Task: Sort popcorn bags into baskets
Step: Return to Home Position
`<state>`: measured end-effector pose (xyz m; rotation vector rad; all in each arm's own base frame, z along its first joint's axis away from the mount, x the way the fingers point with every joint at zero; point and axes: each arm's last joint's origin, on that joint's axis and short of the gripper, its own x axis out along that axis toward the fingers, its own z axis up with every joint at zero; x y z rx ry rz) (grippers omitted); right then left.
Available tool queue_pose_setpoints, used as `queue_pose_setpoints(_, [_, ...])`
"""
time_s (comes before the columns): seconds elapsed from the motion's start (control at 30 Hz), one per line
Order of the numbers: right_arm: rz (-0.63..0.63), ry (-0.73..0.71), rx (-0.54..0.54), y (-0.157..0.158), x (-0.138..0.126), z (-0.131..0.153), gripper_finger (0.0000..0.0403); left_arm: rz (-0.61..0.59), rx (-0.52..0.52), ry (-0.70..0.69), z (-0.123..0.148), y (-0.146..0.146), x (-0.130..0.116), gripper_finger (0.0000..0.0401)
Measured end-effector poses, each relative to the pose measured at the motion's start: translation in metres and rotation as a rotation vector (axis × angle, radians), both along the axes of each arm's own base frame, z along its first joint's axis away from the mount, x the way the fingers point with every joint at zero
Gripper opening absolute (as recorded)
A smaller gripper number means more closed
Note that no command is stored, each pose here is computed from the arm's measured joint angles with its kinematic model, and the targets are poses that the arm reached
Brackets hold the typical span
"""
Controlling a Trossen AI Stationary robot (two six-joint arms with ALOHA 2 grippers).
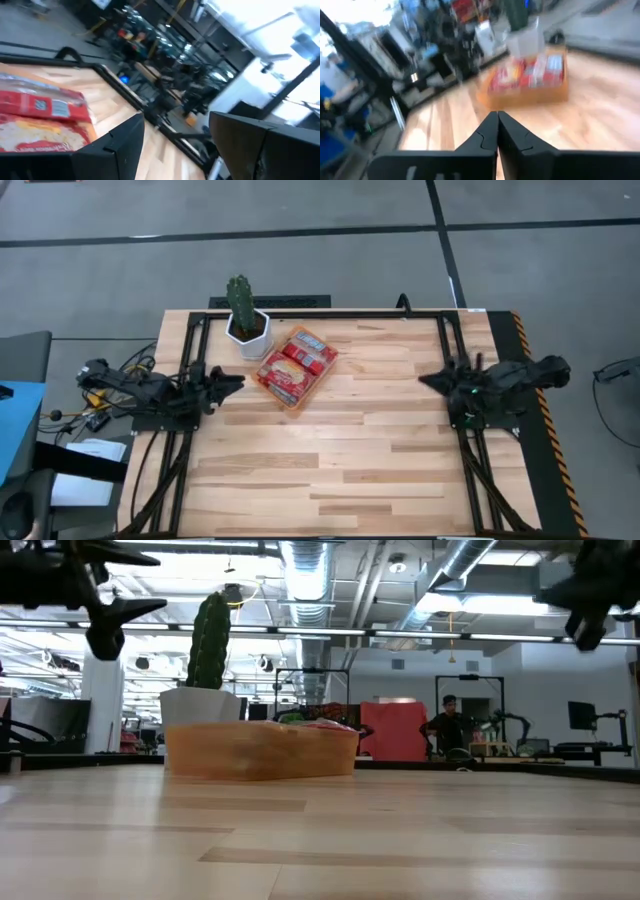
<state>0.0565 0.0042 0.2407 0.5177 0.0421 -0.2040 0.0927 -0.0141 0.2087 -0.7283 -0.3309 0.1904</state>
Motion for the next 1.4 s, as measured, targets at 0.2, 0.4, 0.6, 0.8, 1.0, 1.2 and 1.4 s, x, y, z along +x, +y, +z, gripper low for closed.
queue_pose_setpoints(0.2, [0.147,0.048,-0.03,0.01,0.017,-0.035,0.004,-0.102,0.048,0.041,-0.021,-0.002,-0.002,0.0212])
queue_pose_setpoints(0.4, [0.177,0.076,-0.031,0.015,0.03,-0.07,0.0044,-0.107,0.1,0.14,-0.03,-0.003,0.0,0.0212])
queue_pose_setpoints(0.6, [0.023,0.073,-0.054,0.009,0.033,-0.069,0.0042,-0.158,0.152,0.164,-0.032,-0.005,0.0,0.0212])
queue_pose_setpoints(0.8, [0.012,0.103,-0.063,0.008,0.032,-0.071,0.0045,-0.19,0.008,0.155,-0.034,-0.005,0.001,0.0212])
queue_pose_setpoints(1.0, [0.013,0.107,-0.066,0.008,0.032,-0.072,0.0042,-0.191,-0.01,0.153,-0.035,-0.005,0.001,0.0212])
queue_pose_setpoints(1.2, [0.014,0.109,-0.066,0.008,0.032,-0.072,0.0045,-0.191,-0.011,0.153,-0.035,-0.005,0.001,0.0212])
queue_pose_setpoints(1.4, [0.014,0.109,-0.066,0.008,0.032,-0.072,0.0043,-0.191,-0.013,0.153,-0.035,-0.005,0.001,0.0212])
